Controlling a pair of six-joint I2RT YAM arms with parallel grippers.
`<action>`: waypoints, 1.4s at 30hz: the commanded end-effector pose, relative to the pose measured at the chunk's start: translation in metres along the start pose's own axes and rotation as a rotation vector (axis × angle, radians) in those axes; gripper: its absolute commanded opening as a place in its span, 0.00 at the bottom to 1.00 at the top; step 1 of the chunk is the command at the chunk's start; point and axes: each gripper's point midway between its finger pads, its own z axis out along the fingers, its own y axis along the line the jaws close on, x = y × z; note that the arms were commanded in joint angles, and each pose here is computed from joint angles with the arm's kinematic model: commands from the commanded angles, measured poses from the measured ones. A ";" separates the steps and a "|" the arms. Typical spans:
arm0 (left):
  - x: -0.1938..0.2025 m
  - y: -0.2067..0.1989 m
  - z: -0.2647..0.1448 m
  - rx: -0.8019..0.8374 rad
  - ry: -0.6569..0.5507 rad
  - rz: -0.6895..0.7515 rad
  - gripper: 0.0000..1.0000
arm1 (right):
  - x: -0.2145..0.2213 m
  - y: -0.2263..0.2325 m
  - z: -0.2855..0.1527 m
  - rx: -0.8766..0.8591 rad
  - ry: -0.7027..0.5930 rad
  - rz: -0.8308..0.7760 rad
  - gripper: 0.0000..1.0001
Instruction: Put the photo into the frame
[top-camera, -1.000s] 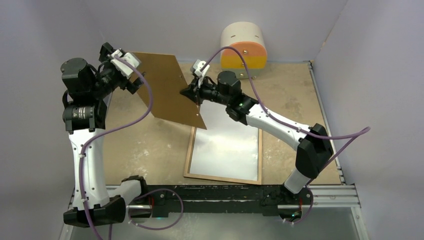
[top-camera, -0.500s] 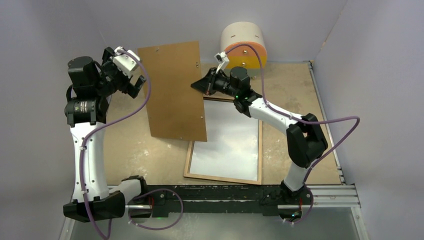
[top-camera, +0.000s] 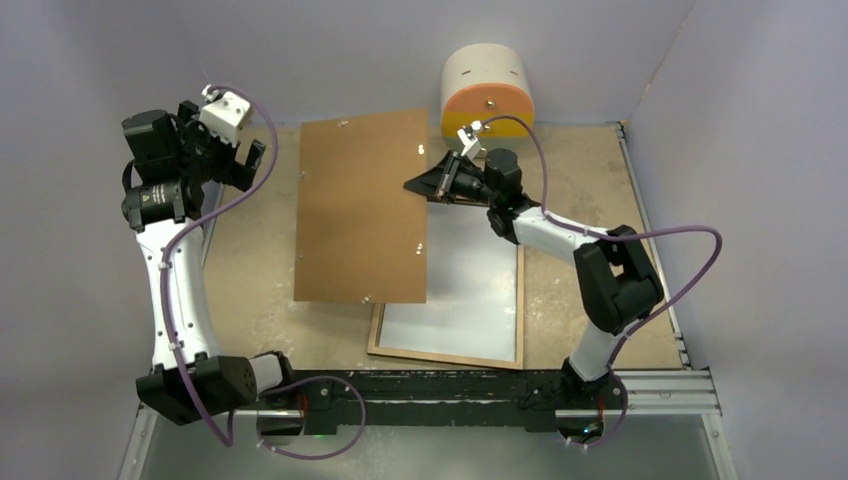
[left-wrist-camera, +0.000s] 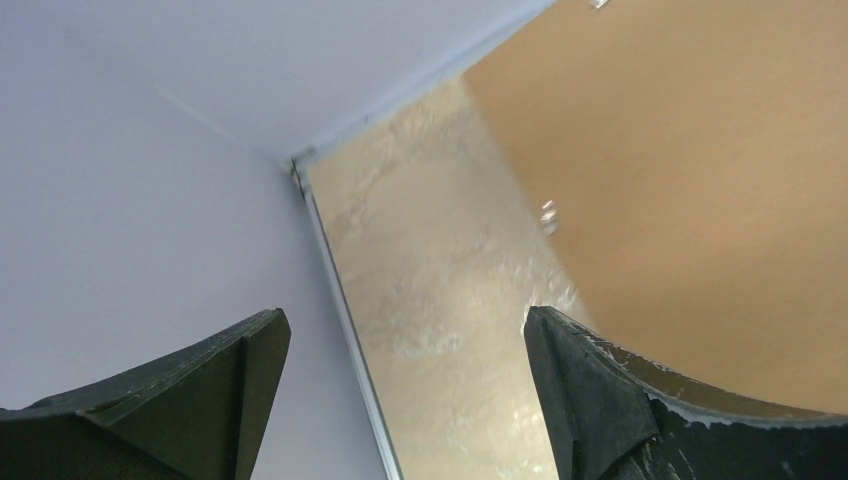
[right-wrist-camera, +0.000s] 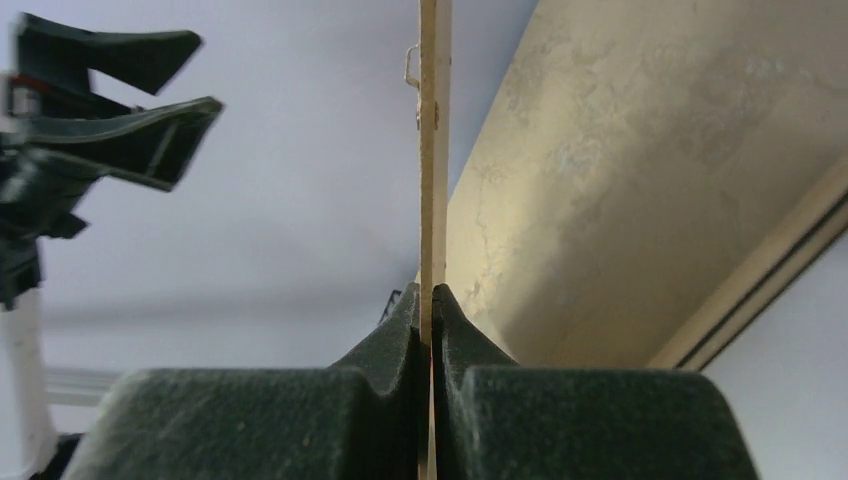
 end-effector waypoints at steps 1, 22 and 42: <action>0.026 0.013 0.007 -0.042 0.044 -0.042 0.94 | -0.015 0.063 -0.037 -0.141 -0.022 0.038 0.00; 0.118 -0.109 0.063 0.407 0.278 -0.095 1.00 | 0.032 -0.036 -0.211 0.193 0.089 0.241 0.00; 0.142 -0.148 0.076 0.536 0.317 -0.032 1.00 | 0.033 -0.082 -0.219 0.246 0.069 0.361 0.00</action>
